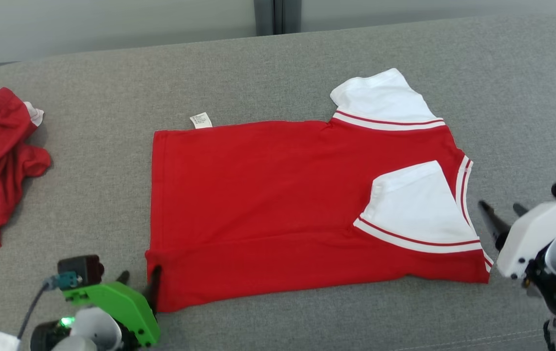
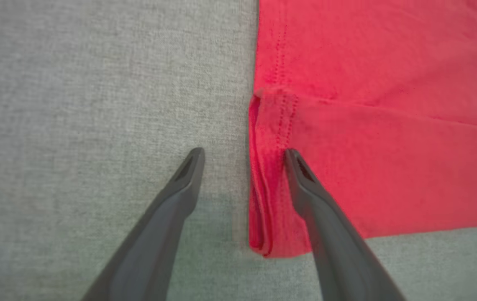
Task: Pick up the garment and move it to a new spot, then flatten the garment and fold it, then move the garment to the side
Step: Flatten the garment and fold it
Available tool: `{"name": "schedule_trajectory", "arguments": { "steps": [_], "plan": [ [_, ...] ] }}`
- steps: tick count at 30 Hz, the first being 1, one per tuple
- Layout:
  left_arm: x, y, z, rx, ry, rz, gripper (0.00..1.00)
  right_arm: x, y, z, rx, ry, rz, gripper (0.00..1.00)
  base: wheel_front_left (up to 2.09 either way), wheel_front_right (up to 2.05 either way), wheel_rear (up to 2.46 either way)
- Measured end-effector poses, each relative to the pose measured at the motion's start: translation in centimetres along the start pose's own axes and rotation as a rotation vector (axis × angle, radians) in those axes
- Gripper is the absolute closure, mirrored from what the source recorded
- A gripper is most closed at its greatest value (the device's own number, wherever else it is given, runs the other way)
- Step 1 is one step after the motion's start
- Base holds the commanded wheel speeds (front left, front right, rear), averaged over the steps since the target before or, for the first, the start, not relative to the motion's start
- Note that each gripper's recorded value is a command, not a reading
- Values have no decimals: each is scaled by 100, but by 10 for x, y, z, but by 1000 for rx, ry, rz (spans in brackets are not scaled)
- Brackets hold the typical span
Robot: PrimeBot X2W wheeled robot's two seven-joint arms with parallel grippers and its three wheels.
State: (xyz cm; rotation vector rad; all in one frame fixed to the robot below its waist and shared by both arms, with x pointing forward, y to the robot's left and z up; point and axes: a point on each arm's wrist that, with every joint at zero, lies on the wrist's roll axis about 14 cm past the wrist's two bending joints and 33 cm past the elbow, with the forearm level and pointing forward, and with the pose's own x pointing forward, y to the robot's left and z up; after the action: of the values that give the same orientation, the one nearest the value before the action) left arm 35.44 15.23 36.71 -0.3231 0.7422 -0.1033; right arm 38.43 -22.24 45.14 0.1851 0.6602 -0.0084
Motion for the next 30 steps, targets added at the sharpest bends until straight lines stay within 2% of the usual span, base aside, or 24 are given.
{"name": "schedule_trajectory", "arguments": {
  "steps": [4, 9, 13, 19, 24, 30],
  "plan": [
    [15, 1, 48, 65, -63, -7, 0, 13, 14, 48, -99, -73, 31, 0, 0, 0, 0],
    [42, -4, 91, 98, -79, -22, 0, 47, 33, 79, -244, -53, 74, 0, 0, 0, 0],
    [64, -7, 132, 132, -151, -21, 0, 76, 51, 99, -299, -53, 129, 0, 0, 0, 0],
    [99, -14, 138, 158, -108, -35, 0, 116, 66, 108, -371, -22, 170, 0, 0, 0, 0],
    [123, -4, 131, 193, -54, -9, 0, 141, 76, 107, -437, 5, 188, 0, 0, 0, 0],
    [141, -9, 129, 202, -39, -23, 0, 161, 75, 108, -448, 14, 193, 0, 0, 0, 0]
  ]
}}
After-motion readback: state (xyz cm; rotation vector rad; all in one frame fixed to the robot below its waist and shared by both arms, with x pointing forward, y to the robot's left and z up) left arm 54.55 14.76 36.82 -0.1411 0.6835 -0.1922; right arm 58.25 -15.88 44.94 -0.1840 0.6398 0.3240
